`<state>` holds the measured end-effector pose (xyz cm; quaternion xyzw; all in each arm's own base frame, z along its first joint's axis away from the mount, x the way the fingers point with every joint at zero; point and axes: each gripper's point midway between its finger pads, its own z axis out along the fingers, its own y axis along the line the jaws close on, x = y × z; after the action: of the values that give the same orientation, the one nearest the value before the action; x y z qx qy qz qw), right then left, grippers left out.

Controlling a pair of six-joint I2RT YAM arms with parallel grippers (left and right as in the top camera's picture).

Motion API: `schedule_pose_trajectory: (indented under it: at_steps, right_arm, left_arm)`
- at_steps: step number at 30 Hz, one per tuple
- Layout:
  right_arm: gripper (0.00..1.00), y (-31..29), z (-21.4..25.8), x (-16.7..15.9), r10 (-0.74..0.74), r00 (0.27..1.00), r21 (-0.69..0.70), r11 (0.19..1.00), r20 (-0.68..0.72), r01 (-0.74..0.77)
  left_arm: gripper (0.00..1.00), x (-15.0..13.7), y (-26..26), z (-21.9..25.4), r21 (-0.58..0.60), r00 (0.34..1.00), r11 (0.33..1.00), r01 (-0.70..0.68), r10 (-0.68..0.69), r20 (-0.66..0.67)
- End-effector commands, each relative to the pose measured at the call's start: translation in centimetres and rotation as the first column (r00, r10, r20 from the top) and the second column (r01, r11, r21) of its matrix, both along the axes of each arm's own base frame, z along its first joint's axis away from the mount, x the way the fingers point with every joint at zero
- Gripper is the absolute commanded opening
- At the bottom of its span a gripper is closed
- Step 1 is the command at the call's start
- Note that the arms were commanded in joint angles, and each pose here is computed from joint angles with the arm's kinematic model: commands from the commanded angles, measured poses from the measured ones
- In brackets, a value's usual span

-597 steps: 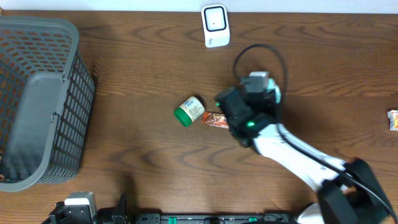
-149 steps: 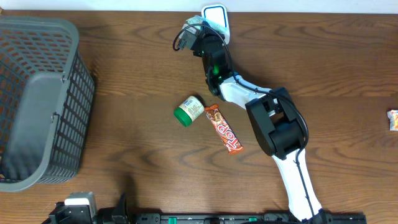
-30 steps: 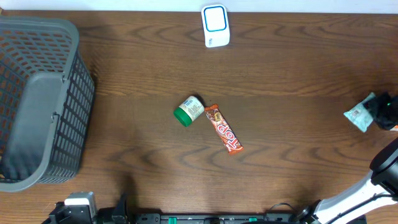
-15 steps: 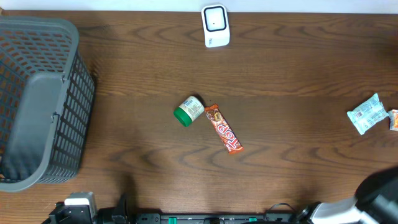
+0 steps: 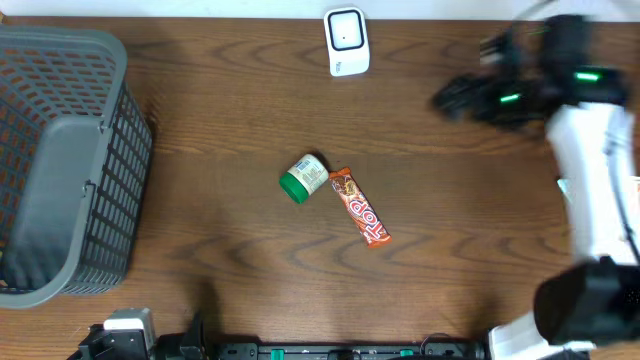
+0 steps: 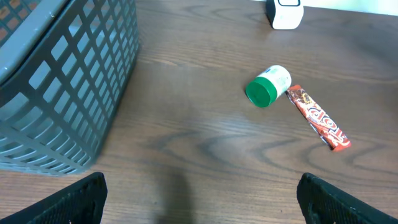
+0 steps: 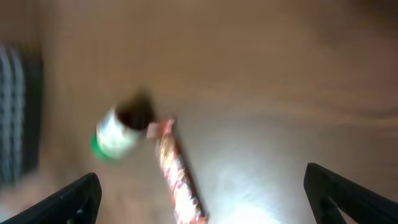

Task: Scan the item barcode
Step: 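Move the right gripper to the TOP chocolate bar and grasp it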

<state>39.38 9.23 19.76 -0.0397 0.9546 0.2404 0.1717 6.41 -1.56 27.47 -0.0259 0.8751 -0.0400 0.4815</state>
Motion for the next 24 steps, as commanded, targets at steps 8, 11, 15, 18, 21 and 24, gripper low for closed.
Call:
schedule_pose_trajectory:
  at_steps: [8,11,15,18,21,24]
  right_arm:
    - [0.85,9.8,-8.9,-7.5,0.348,0.871,0.014,0.931,-0.347,-0.366]
    - [0.77,10.3,-11.1,-8.4,0.392,0.826,0.022,0.907,-0.406,-0.42]
    - [0.76,11.0,-13.7,-8.4,0.404,0.802,0.023,0.898,-0.44,-0.439]
    - [0.76,11.5,-15.4,-7.5,0.421,0.803,0.024,0.89,-0.421,-0.454]
    - [0.74,12.0,-16.2,-6.5,0.428,0.817,0.023,0.89,-0.386,-0.455]
    - [0.7,12.6,-16.6,-5.4,0.448,0.83,0.017,0.883,-0.334,-0.47]
  left_arm:
    - [0.98,-0.1,-0.1,0.2,0.009,1.0,1.0,0.012,-0.012,0.01]
    - [0.98,-0.1,-0.1,0.2,0.009,1.0,1.0,0.012,-0.012,0.01]
    - [0.98,-0.1,-0.1,0.2,0.009,1.0,1.0,0.012,-0.012,0.01]
    - [0.98,-0.1,-0.1,0.2,0.009,1.0,1.0,0.012,-0.012,0.01]
    - [0.98,-0.1,-0.1,0.2,0.009,1.0,1.0,0.012,-0.012,0.01]
    - [0.98,-0.1,-0.1,0.2,0.009,1.0,1.0,0.012,-0.012,0.01]
